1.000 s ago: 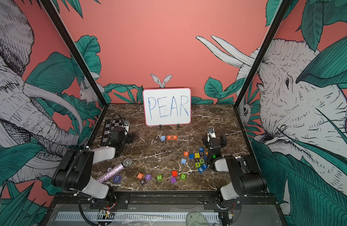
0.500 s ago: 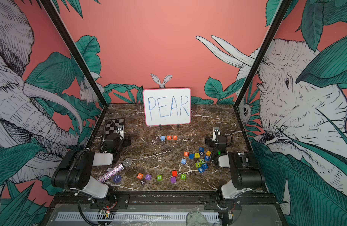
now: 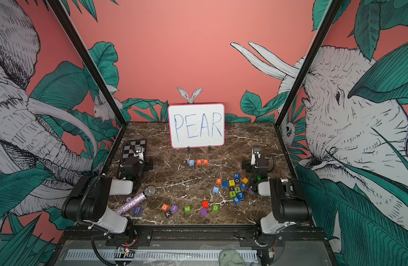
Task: Spell the uppercase word “pear” with letter blocks
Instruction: Reset both arms
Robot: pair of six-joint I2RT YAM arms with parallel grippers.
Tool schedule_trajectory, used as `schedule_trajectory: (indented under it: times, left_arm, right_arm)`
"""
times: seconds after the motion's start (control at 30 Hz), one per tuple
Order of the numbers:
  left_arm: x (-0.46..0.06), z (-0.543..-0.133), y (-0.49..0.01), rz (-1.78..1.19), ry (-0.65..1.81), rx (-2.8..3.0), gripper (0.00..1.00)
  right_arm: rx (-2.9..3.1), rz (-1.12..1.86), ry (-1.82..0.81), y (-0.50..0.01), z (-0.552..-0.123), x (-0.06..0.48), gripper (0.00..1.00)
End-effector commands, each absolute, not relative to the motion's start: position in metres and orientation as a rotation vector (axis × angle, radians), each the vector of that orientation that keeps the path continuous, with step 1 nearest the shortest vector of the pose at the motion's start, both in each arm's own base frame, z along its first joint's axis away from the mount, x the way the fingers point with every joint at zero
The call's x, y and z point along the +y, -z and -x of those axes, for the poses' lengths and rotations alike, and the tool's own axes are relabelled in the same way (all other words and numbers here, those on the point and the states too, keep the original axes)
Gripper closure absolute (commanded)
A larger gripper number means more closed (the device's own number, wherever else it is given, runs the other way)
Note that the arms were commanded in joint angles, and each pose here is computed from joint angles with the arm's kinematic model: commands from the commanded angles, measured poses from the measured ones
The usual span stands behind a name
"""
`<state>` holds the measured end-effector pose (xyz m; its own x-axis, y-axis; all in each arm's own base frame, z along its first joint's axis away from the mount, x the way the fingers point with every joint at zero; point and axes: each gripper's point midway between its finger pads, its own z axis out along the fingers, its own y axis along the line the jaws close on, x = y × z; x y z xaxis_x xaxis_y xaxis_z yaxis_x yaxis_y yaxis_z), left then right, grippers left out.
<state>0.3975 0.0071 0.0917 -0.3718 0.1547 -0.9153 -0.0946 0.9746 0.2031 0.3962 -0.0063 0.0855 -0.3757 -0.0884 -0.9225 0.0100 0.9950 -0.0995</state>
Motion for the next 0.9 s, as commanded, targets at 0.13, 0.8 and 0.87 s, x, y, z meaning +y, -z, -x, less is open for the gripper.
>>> schedule_trajectory:
  times: [0.13,0.8,0.87]
  left_arm:
    - [0.0146,-0.3967,-0.0974,0.012,-0.281,1.904,0.01]
    - [0.014,-0.3963,-0.0973,0.009,-0.28,1.904,0.01]
    - [0.0141,-0.3965,-0.0975,0.01,-0.279,1.904,0.01]
  right_arm:
    - [1.928,0.059,0.092,-0.0922,-0.4002,-0.0038,0.01]
    - [1.933,0.059,0.082,-0.0913,-0.4002,-0.0042,0.01]
    - [1.932,0.06,0.081,-0.0912,-0.4003,-0.0039,0.01]
